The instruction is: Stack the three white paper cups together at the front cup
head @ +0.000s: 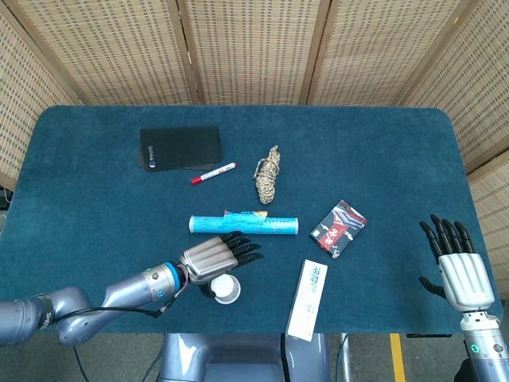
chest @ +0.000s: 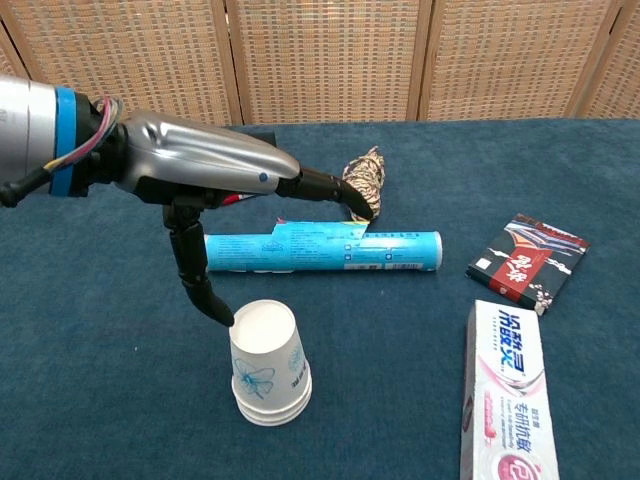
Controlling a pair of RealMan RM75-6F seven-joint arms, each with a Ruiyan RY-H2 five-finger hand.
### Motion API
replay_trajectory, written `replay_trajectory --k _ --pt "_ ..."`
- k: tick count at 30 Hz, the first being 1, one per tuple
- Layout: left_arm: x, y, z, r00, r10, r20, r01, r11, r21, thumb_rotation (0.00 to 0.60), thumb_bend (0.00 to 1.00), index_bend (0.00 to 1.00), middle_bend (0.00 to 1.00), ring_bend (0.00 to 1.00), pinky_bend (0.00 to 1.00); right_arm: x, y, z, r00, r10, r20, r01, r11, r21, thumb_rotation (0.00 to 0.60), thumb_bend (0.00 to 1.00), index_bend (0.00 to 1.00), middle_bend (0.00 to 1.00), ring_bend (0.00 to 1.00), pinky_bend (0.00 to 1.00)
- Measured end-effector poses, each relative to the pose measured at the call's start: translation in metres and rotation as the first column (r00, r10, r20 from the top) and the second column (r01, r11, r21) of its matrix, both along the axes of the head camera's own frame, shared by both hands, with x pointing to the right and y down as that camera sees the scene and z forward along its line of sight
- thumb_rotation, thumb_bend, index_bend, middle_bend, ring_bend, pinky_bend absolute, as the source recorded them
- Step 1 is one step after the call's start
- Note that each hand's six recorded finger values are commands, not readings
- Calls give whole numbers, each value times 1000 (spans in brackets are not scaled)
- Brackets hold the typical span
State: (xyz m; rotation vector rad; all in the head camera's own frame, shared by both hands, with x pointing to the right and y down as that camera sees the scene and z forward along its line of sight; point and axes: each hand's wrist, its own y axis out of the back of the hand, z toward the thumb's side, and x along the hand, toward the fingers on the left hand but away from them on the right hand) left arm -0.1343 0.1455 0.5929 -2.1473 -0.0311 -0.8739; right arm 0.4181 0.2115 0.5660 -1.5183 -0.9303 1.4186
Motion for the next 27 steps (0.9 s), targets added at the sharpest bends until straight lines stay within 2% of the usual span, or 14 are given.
replay_trajectory --k 5,8,11,13,14,16,17,20,21,22,24,27 --pt "-15 -18 -9 996 -85 -34 87 994 60 600 0 0 0 0 0 -1 1 0 1000 -4 1 4 1000 1 600 0 51 42 0 0" --pt "-38 -32 -15 983 -176 -53 180 978 108 600 0 0 0 0 0 -3 2 -1 1000 -11 3 11 1000 4 600 0 52 42 0 0" --pt "-72 -44 -18 957 -284 -63 291 943 161 600 0 0 0 0 0 -4 3 -2 1000 -14 5 14 1000 7 600 0 52 41 0 0" --pt "-99 -51 -21 924 -374 -77 382 902 203 600 0 0 0 0 0 -5 3 -3 1000 -15 4 15 1000 8 600 0 52 28 0 0" --pt "-111 -53 -22 905 -416 -86 424 878 222 600 0 0 0 0 0 -5 3 -3 1000 -16 3 16 1000 9 600 0 51 15 0 0" --pt "-143 -54 -26 850 -517 -106 525 809 263 600 0 0 0 0 0 -5 3 -3 1000 -15 2 15 1000 12 600 0 40 0 0 0" --pt "-164 -51 -27 810 -575 -114 581 762 286 600 0 0 0 0 0 -5 3 -3 1000 -14 1 14 1000 17 600 0 33 0 0 0" --pt "-216 -38 -31 708 -697 -112 686 643 341 600 0 0 0 0 0 -5 2 -4 1000 -11 -4 12 999 29 600 0 4 0 0 0" --pt "-237 -29 -32 663 -742 -104 719 591 366 600 0 0 0 0 0 -6 1 -4 1000 -11 -3 11 999 33 600 0 0 0 0 0" --pt "-252 -21 -34 630 -770 -96 738 556 382 600 0 0 0 0 0 -6 1 -4 1000 -10 -2 10 999 36 600 0 0 0 0 0" --pt "-281 -1 -36 565 -821 -77 769 491 410 600 0 0 0 0 0 -6 0 -5 1000 -7 0 7 999 43 600 0 0 0 0 0" --pt "-307 26 -37 503 -863 -53 797 439 415 600 0 0 0 0 0 -6 -2 -7 1000 -3 6 2 999 52 600 0 0 0 0 0"
